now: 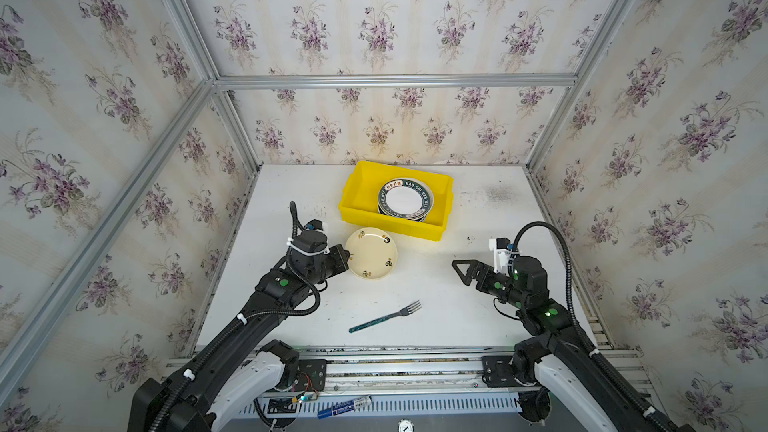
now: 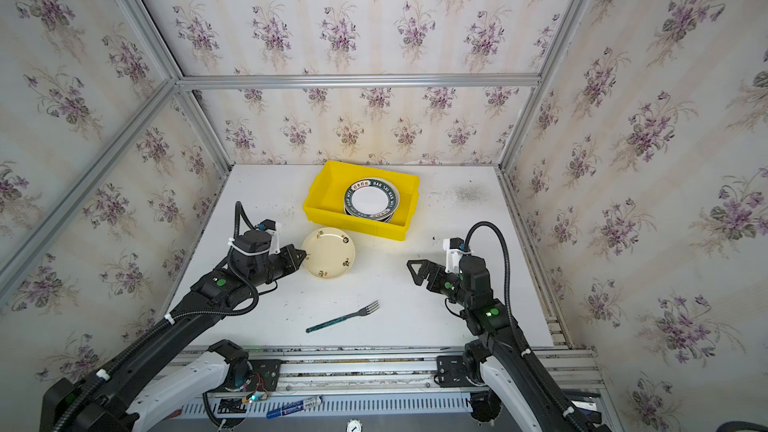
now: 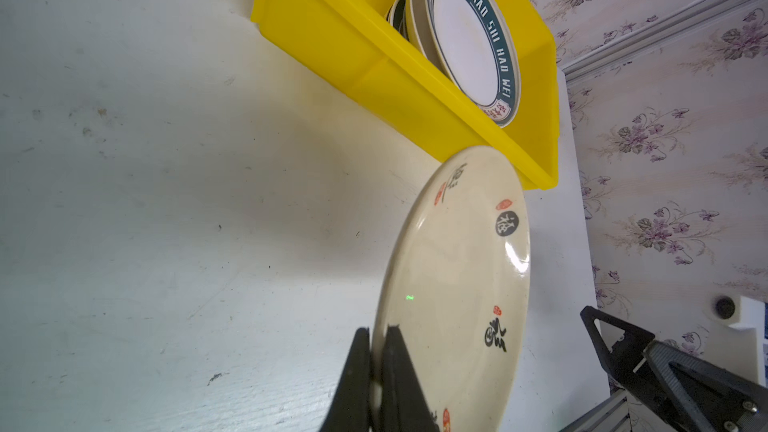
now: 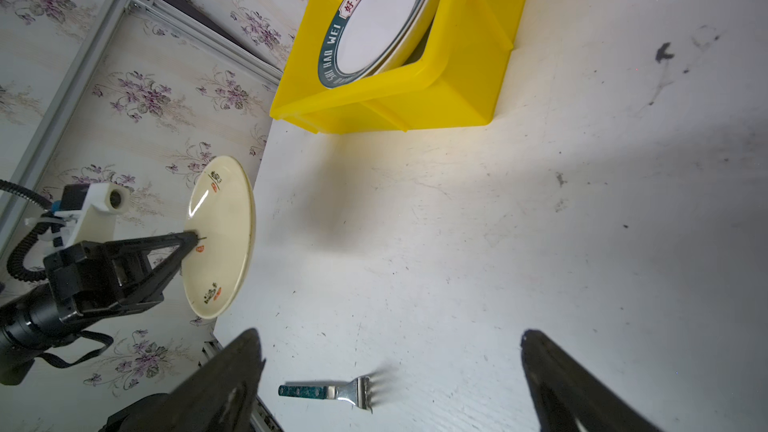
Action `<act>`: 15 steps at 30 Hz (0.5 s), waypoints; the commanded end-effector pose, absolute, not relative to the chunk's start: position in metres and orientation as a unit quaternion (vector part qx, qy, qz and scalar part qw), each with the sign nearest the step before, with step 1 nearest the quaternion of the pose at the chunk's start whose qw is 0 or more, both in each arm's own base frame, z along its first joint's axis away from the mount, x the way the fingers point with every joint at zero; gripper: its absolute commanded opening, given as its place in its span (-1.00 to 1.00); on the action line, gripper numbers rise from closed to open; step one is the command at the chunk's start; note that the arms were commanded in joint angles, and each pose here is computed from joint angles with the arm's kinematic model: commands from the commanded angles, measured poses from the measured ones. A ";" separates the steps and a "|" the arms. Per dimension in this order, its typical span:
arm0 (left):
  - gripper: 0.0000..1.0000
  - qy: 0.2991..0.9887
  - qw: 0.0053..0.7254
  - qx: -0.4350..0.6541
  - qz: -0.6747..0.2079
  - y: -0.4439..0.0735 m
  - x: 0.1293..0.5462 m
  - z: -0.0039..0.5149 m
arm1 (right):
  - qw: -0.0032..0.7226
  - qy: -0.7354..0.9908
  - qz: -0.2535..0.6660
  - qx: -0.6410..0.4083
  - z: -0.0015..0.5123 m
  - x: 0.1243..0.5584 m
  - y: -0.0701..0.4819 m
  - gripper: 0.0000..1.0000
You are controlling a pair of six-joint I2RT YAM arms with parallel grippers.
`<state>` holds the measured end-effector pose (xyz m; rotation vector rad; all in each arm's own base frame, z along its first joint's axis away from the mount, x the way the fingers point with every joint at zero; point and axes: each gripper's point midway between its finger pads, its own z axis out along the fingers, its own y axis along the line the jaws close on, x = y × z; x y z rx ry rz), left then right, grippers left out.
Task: Place the plates into the plastic bin on the countertop
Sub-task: 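Carry the small cream plate over the yellow bin with the left gripper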
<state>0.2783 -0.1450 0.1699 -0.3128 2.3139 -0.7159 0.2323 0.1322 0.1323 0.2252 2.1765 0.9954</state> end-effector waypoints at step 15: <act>-1.00 0.875 0.411 -0.072 -0.245 -0.200 0.379 0.227 | 0.378 0.862 0.331 0.070 0.139 0.221 0.116 0.99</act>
